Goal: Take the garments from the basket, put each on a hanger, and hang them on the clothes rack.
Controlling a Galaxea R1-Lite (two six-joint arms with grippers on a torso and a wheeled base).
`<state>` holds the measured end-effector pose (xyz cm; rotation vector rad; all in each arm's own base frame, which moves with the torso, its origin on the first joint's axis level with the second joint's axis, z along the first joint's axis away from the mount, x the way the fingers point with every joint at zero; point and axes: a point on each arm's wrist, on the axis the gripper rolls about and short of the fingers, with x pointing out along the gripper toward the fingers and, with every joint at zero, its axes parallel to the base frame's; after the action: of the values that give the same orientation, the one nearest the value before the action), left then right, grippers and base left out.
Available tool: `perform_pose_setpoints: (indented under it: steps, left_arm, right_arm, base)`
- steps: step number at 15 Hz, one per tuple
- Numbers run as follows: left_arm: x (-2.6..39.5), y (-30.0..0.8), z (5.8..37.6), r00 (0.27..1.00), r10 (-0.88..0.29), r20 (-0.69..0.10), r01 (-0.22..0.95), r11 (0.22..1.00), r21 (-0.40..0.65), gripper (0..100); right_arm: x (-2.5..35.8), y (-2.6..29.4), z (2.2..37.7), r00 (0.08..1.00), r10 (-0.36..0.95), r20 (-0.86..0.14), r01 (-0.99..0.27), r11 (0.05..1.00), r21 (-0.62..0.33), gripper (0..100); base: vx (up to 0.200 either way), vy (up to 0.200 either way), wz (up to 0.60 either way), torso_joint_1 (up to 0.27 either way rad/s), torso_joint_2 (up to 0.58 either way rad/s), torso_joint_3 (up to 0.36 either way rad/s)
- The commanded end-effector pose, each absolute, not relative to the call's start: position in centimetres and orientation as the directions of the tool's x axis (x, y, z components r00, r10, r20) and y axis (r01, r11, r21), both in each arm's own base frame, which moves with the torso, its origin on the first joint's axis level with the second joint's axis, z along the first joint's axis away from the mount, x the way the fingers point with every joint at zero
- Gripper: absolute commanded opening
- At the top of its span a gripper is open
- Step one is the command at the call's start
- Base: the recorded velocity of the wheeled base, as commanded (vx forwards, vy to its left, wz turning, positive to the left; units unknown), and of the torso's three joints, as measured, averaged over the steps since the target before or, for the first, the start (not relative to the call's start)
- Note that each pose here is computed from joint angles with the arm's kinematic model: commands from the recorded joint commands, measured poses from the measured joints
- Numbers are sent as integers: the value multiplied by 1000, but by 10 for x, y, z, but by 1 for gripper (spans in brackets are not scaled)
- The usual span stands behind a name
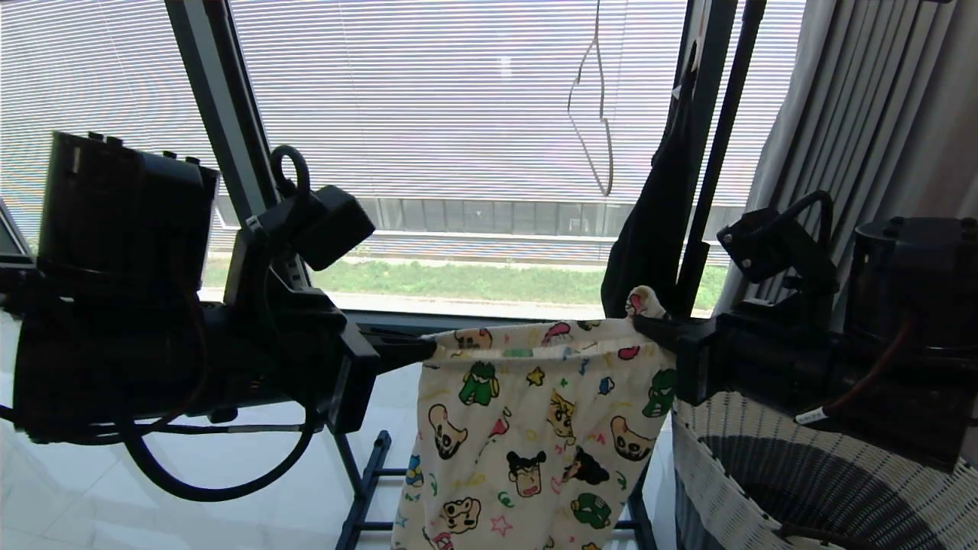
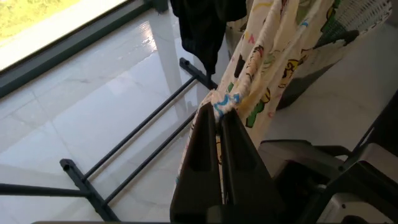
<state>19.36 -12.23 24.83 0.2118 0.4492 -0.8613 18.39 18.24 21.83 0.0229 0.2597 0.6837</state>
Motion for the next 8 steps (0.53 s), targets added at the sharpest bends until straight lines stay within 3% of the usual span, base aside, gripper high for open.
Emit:
perform_pose_setpoints:
  steps: [1, 8]
  left_arm:
    - [178, -118, 289, 583, -716, -385, 783, 622, 30, 0]
    - [152, -129, 292, 490, -768, -411, 849, 528, 26, 0]
  right_arm:
    - [162, 158, 242, 760, 628, -170, -629, 776, 53, 0]
    - [152, 145, 251, 769, 622, -151, -636, 768, -73, 0]
  base:
    - [0, 0, 0, 0, 0, 0]
    - [0, 0, 0, 0, 0, 0]
